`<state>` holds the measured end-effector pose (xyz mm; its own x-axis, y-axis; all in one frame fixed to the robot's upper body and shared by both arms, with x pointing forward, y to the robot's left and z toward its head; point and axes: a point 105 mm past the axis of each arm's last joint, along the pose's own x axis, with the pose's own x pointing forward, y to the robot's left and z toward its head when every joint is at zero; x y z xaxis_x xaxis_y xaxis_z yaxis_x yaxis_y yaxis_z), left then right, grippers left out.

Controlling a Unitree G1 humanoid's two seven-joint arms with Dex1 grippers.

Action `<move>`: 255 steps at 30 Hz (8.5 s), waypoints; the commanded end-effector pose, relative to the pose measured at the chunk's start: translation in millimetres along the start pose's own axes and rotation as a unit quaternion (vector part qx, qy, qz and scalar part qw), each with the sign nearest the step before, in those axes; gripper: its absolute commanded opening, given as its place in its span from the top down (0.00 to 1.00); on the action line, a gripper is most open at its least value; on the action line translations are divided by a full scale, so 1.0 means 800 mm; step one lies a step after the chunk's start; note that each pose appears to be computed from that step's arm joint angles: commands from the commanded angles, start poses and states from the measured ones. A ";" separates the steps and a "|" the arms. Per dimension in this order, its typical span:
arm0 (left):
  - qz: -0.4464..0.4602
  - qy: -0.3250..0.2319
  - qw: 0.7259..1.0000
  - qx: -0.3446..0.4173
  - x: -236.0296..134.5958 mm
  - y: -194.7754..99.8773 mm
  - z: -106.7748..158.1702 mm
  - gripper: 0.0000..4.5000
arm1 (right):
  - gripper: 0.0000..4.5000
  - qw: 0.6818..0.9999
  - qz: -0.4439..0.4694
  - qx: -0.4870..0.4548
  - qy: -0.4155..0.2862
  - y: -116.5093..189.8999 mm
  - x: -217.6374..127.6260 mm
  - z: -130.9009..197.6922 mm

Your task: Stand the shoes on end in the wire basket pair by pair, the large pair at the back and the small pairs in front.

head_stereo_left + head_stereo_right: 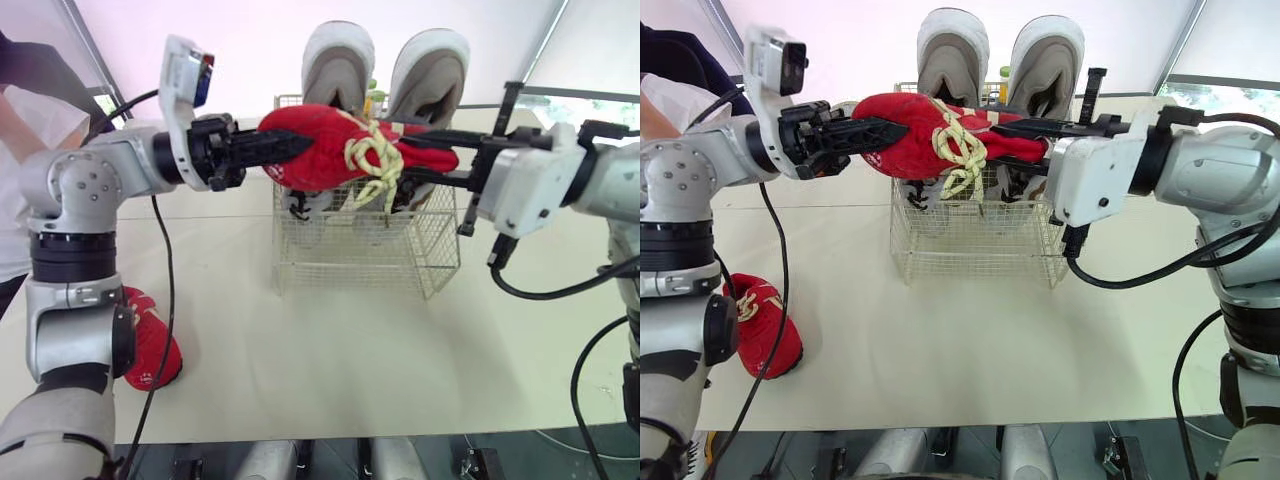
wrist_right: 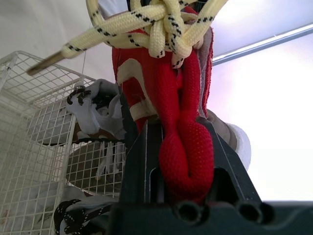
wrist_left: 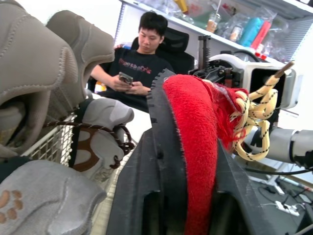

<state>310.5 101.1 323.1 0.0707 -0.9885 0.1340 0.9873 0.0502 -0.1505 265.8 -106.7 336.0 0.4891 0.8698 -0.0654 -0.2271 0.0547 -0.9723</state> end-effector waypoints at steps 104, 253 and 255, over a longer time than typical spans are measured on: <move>0.068 -0.025 0.996 0.045 -0.019 -0.013 -0.010 0.00 | 0.82 0.856 0.147 0.495 0.023 0.118 -0.039 -0.124; 0.419 -0.142 0.861 0.249 0.014 0.010 -0.106 0.99 | 0.00 0.941 0.116 0.319 -0.008 0.014 -0.023 -0.045; 0.434 -0.130 0.850 0.270 0.013 0.014 -0.110 0.99 | 0.00 0.940 0.118 0.320 -0.007 0.014 -0.022 -0.045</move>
<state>300.8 80.5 259.2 0.7142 -0.4857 0.5040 0.4896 0.8612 0.1362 288.4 -140.2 304.7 0.3446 0.8964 -0.2789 -0.8222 0.1447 -0.5506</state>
